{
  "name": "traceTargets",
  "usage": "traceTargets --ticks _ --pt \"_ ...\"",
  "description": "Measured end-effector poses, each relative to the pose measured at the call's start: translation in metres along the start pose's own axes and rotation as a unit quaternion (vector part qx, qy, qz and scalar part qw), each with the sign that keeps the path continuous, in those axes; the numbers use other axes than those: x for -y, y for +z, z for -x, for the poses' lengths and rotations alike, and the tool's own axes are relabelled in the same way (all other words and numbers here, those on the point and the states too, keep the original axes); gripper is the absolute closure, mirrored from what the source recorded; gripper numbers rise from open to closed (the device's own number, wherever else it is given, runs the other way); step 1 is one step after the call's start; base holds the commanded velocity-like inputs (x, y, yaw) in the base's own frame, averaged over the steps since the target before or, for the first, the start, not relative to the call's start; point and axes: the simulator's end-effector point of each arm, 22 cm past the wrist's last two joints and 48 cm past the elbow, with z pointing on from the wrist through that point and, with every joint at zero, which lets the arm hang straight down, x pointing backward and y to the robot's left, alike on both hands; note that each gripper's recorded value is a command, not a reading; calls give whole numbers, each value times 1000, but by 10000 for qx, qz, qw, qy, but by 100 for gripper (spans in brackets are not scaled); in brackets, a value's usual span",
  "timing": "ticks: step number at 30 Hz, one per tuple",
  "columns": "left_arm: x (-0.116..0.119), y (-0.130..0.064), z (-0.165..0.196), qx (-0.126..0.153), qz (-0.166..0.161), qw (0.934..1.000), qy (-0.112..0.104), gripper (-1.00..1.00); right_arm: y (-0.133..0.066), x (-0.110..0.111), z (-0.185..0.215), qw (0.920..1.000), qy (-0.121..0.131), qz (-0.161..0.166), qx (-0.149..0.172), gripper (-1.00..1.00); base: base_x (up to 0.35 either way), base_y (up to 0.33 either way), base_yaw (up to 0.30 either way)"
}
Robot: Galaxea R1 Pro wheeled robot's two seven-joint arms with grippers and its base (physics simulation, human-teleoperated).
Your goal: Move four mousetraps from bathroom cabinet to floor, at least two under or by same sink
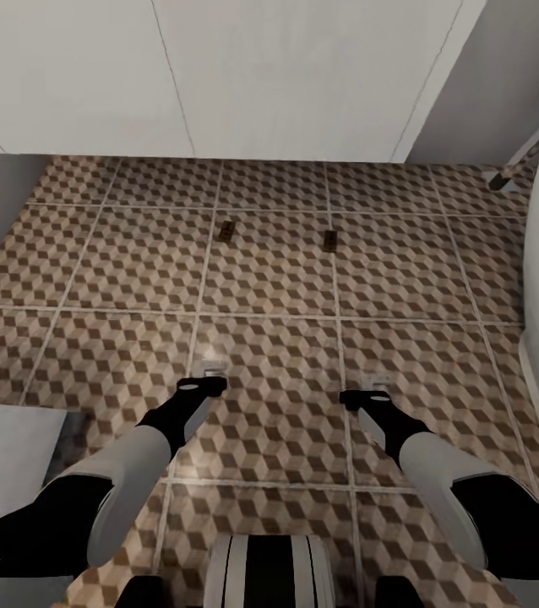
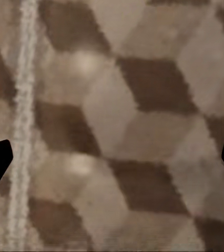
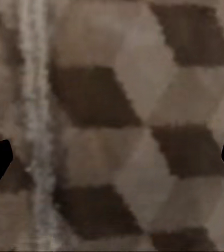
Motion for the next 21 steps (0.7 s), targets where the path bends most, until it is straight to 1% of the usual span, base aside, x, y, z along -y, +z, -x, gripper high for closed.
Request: traceTargets --ticks 3,7,19,21 --pt "0 0 -1 -10 2 10000 4 -100 0 0 0 10000 1 1 1 -100 -211 0 0" --pt "0 0 -4 -32 4 10000 11 -100 0 0 0 10000 1 2 1 -100 -107 0 0" --pt "3 0 -15 -126 -11 9999 41 -100 0 0 0 10000 1 2 -1 -100 -23 0 0" --pt "4 -3 -12 -102 -13 9999 44 -100 -4 0 5 10000 7 3 40 -100 -4 0 0"
